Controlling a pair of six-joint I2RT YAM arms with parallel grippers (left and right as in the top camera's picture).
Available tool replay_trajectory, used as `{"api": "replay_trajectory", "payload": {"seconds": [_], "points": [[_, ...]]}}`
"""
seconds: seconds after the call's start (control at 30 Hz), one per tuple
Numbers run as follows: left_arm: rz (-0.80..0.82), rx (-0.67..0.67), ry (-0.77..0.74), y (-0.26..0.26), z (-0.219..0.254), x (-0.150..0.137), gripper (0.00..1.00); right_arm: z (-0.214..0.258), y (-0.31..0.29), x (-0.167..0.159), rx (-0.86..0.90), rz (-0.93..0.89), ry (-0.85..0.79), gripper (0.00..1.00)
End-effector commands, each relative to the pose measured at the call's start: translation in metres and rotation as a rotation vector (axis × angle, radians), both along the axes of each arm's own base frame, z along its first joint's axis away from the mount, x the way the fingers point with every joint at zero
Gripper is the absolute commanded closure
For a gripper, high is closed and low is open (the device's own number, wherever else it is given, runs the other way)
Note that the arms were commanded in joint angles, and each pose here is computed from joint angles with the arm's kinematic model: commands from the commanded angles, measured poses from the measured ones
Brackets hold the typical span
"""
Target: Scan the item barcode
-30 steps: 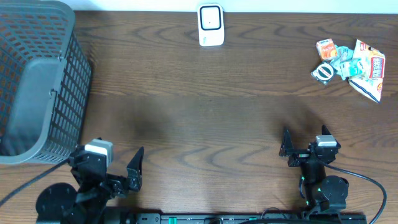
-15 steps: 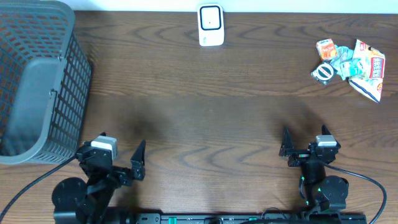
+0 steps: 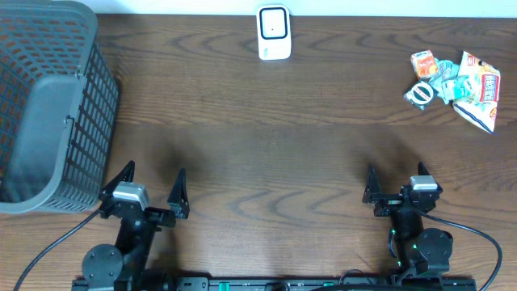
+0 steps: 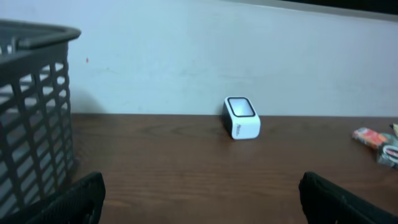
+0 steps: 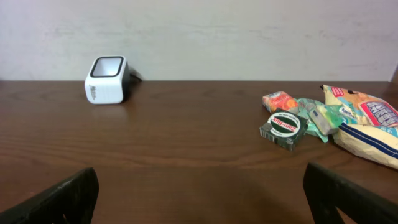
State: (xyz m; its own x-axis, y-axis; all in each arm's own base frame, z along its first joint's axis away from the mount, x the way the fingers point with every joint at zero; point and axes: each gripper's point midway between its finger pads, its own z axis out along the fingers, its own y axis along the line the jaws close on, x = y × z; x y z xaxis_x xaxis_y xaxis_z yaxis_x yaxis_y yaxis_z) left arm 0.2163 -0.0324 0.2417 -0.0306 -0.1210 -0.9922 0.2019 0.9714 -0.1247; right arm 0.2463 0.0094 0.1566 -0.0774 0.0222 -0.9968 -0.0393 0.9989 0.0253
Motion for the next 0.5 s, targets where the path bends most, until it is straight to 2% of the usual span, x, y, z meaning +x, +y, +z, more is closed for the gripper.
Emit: {"api": "replay_trajectory", "payload": {"seconds": [0.0, 0.3, 0.47], "points": [[-0.006, -0.052, -0.007, 0.000, -0.007, 0.004, 0.02, 0.000, -0.001, 0.000, -0.007, -0.006, -0.001, 0.01], [-0.003, -0.050, -0.031, 0.001, -0.030, 0.018, 0.02, 0.000, -0.001, 0.000, -0.008, -0.006, -0.001, 0.01], [-0.005, -0.046, -0.093, 0.001, -0.028, 0.021, 0.02, 0.000, -0.001, 0.000, -0.007, -0.006, -0.001, 0.01]]}}
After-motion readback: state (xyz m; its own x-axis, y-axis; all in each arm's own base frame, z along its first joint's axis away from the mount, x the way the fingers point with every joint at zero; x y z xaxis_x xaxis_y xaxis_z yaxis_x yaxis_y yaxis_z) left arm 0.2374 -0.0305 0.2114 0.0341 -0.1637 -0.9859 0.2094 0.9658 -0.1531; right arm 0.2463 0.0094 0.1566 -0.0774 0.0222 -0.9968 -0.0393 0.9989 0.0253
